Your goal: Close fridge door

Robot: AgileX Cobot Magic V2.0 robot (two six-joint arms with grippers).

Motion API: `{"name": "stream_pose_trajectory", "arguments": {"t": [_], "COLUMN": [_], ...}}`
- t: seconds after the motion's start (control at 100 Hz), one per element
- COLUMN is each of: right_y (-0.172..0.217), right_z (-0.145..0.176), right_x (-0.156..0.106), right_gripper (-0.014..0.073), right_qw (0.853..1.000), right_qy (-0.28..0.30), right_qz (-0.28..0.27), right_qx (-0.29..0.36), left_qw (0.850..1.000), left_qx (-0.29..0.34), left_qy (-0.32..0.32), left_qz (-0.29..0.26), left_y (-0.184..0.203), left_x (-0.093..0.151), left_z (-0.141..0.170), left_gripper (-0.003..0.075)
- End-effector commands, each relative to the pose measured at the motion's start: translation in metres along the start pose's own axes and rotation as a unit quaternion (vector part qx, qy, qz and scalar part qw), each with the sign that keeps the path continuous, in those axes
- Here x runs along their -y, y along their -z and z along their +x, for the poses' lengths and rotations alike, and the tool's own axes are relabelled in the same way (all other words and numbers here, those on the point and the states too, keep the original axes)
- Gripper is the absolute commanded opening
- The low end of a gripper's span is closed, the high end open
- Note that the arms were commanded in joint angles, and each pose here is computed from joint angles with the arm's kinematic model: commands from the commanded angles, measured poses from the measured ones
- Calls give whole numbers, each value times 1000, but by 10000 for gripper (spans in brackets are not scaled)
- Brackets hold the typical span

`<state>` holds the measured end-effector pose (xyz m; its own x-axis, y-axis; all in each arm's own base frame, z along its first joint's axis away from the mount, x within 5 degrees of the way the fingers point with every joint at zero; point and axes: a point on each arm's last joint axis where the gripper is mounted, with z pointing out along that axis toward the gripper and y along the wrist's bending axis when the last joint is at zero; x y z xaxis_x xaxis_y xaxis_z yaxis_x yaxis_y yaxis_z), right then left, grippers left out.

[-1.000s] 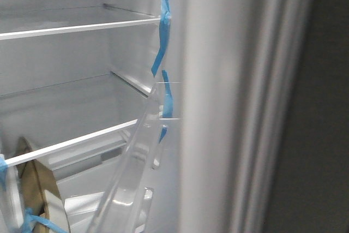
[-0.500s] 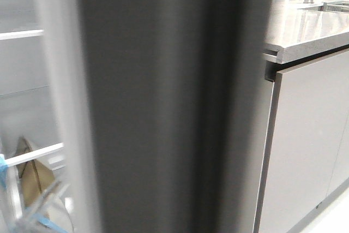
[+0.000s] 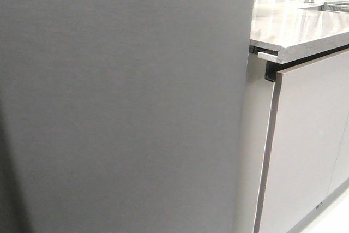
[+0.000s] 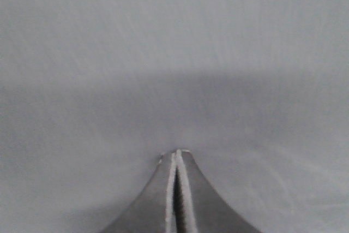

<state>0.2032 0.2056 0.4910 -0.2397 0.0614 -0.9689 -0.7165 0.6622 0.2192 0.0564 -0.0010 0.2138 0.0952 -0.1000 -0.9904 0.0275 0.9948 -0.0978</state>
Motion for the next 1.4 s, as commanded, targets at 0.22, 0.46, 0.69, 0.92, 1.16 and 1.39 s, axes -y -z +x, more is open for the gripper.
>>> {"name": "stream_pose_trajectory", "arguments": {"t": [0.22, 0.46, 0.69, 0.92, 1.16, 1.39], "right_y": [-37, -72, -90, -96, -81, -43], "right_z": [-20, -8, 1, 6, -3, -19], "right_x": [-7, -1, 3, 7, 15, 30], "right_gripper": [-76, -76, -76, -76, -76, -76], "right_qw": [995, 995, 995, 990, 990, 985], "right_qy": [9, 7, 7, 96, 100, 119], "right_qz": [-14, -8, -3, 17, 31, 66], "right_qx": [99, 94, 104, 100, 98, 107], "left_qw": [1000, 1000, 1000, 1000, 1000, 1000], "left_qx": [15, 15, 15, 15, 15, 15], "left_qy": [3, 3, 3, 3, 3, 3], "left_qz": [3, 3, 3, 3, 3, 3], "left_y": [-2, -2, -2, -2, -2, -2], "left_x": [0, 0, 0, 0, 0, 0], "left_z": [4, 4, 4, 4, 4, 4], "left_gripper": [-21, -21, -21, -20, -21, -21]}}
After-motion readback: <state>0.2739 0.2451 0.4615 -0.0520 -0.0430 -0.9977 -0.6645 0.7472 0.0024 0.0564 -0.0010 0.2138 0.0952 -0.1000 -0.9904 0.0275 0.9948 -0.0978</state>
